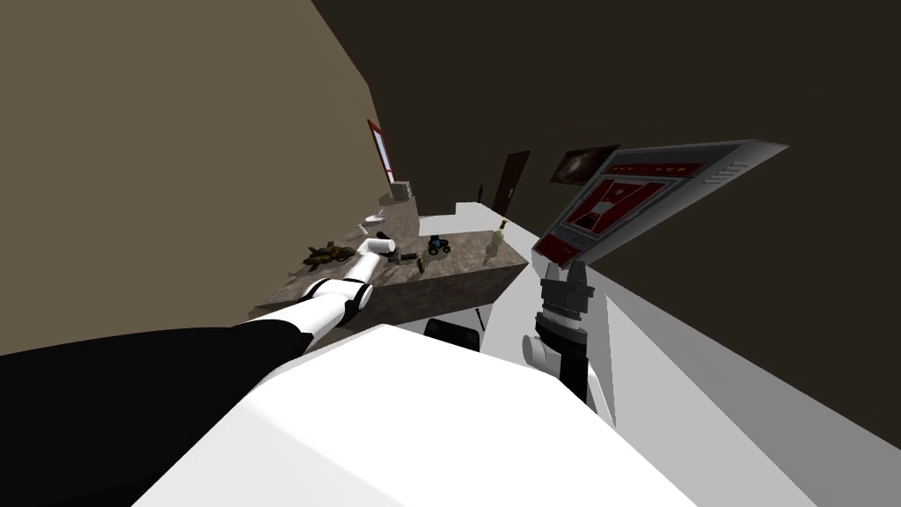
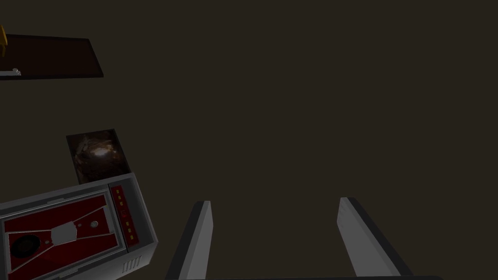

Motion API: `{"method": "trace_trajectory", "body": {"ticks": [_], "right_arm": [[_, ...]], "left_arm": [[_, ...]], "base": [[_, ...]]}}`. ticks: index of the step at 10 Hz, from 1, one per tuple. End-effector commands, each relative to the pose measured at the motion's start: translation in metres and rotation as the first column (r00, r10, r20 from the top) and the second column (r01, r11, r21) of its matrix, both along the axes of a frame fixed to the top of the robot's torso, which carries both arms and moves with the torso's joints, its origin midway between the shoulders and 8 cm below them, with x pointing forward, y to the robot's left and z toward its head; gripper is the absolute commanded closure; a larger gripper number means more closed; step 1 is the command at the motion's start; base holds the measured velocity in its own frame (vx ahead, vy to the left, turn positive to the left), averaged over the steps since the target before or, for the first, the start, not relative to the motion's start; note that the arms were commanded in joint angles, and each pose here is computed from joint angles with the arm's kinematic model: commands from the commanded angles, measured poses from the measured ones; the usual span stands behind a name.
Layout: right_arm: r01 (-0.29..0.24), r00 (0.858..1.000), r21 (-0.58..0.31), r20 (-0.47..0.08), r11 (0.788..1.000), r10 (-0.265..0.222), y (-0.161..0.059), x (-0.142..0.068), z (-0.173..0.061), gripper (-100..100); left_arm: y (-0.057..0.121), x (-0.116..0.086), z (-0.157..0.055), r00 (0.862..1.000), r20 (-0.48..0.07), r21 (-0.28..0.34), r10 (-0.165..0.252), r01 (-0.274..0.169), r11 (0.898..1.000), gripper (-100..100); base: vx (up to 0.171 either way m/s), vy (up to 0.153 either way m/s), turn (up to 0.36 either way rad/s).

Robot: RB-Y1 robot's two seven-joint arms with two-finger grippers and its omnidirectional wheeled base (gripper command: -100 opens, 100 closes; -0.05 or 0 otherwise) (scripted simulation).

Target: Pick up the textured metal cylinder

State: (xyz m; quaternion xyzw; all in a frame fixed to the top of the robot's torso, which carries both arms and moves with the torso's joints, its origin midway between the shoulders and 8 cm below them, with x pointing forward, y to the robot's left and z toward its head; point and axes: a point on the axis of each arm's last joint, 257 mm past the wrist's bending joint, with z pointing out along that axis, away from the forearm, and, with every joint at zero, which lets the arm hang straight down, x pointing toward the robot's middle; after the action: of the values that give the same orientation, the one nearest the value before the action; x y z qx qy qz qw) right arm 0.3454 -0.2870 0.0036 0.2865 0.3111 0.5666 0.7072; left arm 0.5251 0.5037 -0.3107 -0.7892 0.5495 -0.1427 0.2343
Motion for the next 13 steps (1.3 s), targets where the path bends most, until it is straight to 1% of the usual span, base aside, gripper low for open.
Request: {"method": "trace_trajectory", "body": {"ticks": [1,3,5,6,7,8,10,11,12,13], "right_arm": [[0.000,1.000,0.000,0.000,1.000,0.000,0.000,0.000,0.000,0],[0.000,1.000,0.000,0.000,1.000,0.000,0.000,0.000,0.000,0],[0.000,1.000,0.000,0.000,1.000,0.000,0.000,0.000,0.000,0],[0.000,1.000,0.000,0.000,1.000,0.000,0.000,0.000,0.000,0],[0.000,1.000,0.000,0.000,1.000,0.000,0.000,0.000,0.000,0],[0.000,1.000,0.000,0.000,1.000,0.000,0.000,0.000,0.000,0],[0.000,1.000,0.000,0.000,1.000,0.000,0.000,0.000,0.000,0],[0.000,1.000,0.000,0.000,1.000,0.000,0.000,0.000,0.000,0],[0.000,1.000,0.000,0.000,1.000,0.000,0.000,0.000,0.000,0],[0.000,1.000,0.000,0.000,1.000,0.000,0.000,0.000,0.000,0]], "left_arm": [[0.002,-0.008,-0.002,0.999,-0.049,-0.033,0.021,-0.023,0.999,-100],[0.004,-0.017,-0.003,0.994,-0.101,-0.065,0.042,-0.049,0.997,-100],[0.005,-0.024,-0.003,0.989,-0.134,-0.086,0.055,-0.067,0.994,-100],[0.006,-0.022,-0.002,0.991,-0.122,-0.079,0.051,-0.061,0.995,-100],[0.006,-0.023,-0.002,0.991,-0.126,-0.081,0.052,-0.062,0.995,0],[0.004,-0.024,-0.013,0.991,-0.125,-0.081,0.052,-0.063,0.995,-100],[0.002,-0.026,-0.024,0.991,-0.124,-0.081,0.053,-0.064,0.995,-100],[0.003,-0.025,-0.019,0.991,-0.126,-0.082,0.053,-0.064,0.995,-100],[0.003,-0.025,-0.020,0.991,-0.125,-0.081,0.053,-0.064,0.995,100],[0.003,-0.026,-0.021,0.991,-0.127,-0.082,0.053,-0.064,0.995,100]], "base": [[0.075,0.013,-0.048],[0.075,0.016,-0.040],[0.049,0.002,-0.022],[0.019,0.000,-0.002],[0.000,0.000,0.000],[0.023,0.017,-0.007],[0.041,0.035,-0.009],[0.016,0.014,-0.003],[0.000,0.000,0.000],[0.000,0.000,0.000]]}}
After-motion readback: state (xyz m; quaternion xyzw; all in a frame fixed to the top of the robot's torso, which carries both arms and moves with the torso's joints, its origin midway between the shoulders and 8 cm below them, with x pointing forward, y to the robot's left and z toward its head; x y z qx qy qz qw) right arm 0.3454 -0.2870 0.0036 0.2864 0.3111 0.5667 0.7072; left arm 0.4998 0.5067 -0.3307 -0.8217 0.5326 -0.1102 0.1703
